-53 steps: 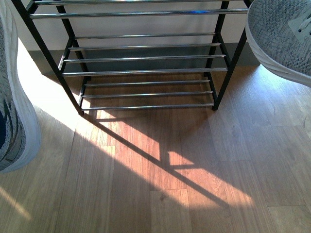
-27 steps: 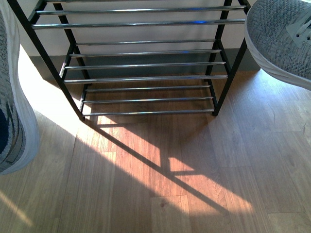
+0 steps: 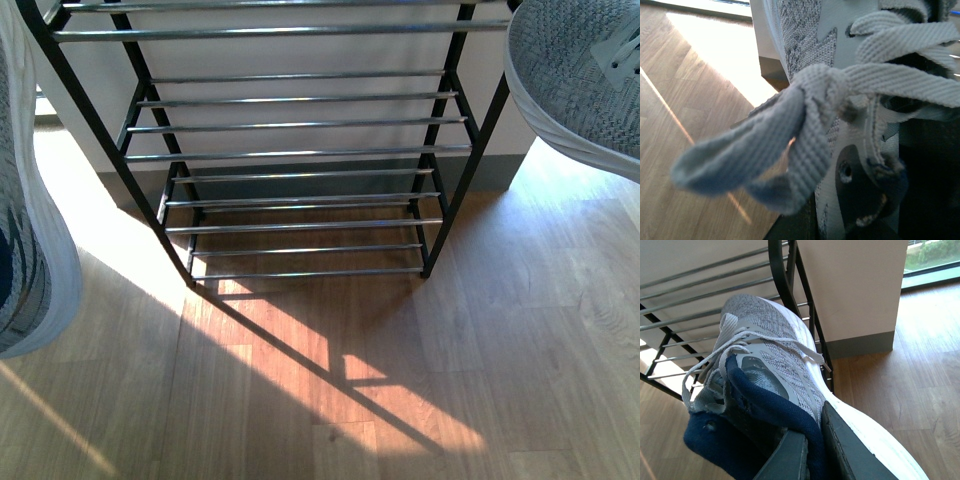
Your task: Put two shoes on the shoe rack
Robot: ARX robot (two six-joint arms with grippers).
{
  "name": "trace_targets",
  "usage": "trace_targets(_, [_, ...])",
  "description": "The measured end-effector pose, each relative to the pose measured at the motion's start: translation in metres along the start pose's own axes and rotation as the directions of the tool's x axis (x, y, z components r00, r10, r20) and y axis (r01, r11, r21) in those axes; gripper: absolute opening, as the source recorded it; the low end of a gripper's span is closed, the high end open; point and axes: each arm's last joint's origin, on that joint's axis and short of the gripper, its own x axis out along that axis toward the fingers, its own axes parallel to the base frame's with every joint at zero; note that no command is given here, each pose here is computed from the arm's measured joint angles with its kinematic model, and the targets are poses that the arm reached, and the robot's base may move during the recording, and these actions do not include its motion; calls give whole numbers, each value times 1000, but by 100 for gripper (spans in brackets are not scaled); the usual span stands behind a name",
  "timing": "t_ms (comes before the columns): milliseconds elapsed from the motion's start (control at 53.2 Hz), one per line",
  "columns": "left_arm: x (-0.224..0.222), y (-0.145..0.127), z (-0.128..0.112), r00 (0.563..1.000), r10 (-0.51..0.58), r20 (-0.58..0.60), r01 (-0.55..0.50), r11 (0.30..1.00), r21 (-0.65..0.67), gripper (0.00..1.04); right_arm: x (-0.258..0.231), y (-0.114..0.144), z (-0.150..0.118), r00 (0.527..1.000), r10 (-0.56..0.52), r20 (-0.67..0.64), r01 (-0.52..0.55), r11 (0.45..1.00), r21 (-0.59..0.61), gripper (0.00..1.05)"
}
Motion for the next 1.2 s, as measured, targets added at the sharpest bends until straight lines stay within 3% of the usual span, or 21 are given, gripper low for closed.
trace_targets(639, [0, 0, 0, 1000, 1, 0, -1, 1000, 0, 2, 0, 0, 0, 1000, 1, 1, -1, 1000, 0, 6])
trace_targets(732, [0, 0, 0, 1000, 2, 1, -2, 1000, 0, 2, 2, 1, 2, 993, 110, 49, -108, 994, -28, 6])
trace_targets(808, [0, 0, 0, 1000, 2, 1, -2, 1000, 0, 2, 12, 12, 8, 981, 185, 62, -183, 983, -29, 6])
trace_targets(977, [0, 0, 0, 1000, -1, 0, 1, 1000, 0, 2, 37, 37, 13, 983, 185, 16, -186, 980, 68, 6])
trace_targets(1202, [0, 0, 0, 1000, 0, 0, 0, 1000, 0, 2, 94, 79, 16, 997, 65, -50, -52, 972, 230, 6])
